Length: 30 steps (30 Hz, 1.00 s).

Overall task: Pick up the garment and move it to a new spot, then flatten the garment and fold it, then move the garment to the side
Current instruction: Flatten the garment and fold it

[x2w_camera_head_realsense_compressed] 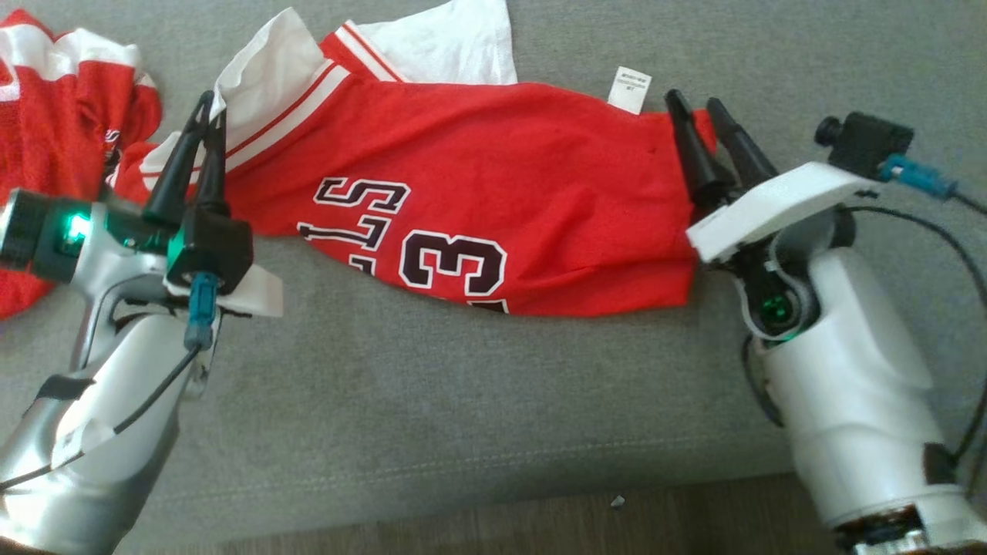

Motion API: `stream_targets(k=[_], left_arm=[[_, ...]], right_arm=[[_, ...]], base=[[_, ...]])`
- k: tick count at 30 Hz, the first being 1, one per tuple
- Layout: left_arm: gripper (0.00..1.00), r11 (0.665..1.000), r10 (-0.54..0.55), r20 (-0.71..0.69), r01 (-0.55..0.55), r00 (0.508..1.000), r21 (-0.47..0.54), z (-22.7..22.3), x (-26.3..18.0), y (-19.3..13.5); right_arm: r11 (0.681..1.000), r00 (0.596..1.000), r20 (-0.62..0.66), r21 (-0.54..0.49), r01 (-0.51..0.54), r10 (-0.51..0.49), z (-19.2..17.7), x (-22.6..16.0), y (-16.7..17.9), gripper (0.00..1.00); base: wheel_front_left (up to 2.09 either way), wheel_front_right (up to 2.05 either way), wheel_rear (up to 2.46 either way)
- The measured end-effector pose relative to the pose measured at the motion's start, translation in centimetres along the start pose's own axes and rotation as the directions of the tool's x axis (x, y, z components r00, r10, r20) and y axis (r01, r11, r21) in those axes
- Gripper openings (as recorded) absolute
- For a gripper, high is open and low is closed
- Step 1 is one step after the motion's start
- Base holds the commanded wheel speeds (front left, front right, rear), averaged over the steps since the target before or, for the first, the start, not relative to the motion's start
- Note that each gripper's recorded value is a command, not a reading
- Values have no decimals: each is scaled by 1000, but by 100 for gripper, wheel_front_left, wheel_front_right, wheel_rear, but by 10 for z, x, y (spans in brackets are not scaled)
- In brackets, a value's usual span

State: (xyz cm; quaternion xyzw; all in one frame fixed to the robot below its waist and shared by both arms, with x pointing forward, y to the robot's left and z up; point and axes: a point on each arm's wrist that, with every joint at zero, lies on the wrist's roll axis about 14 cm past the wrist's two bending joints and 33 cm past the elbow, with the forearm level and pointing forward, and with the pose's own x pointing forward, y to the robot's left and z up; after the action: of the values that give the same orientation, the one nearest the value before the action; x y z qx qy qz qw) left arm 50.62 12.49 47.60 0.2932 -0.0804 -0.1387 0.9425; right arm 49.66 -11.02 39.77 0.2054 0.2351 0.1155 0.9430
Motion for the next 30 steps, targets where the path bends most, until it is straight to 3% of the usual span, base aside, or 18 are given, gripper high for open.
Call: stream_targets(k=[5, 9, 17, 28, 30], left_arm=[[0, 1000, 2, -15, -2, 1000, 1, -4, -5, 2], [0, 1000, 17, -22, -17, 1000, 1, -5, -7, 6], [0, 1000, 26, -19, -26, 999, 4, -2, -10, 9], [0, 1000, 25, -48, -24, 999, 6, -10, -18, 11], [0, 1000, 29, -52, -28, 998, 10, -12, -18, 13]], right_arm=[[999, 993, -107, 15, 42, -41, -12, -1, -23, 100], [999, 994, -105, 19, 26, -24, -6, -1, -21, 100], [995, 983, -172, 61, 79, -67, -28, -24, -42, 100], [993, 975, -208, 73, 96, -79, -31, -14, -46, 100], [993, 975, -209, 71, 92, -75, -27, -8, -45, 85]], base=[[0, 0, 0], [0, 0, 0], [0, 0, 0], [0, 0, 0], [0, 0, 0]])
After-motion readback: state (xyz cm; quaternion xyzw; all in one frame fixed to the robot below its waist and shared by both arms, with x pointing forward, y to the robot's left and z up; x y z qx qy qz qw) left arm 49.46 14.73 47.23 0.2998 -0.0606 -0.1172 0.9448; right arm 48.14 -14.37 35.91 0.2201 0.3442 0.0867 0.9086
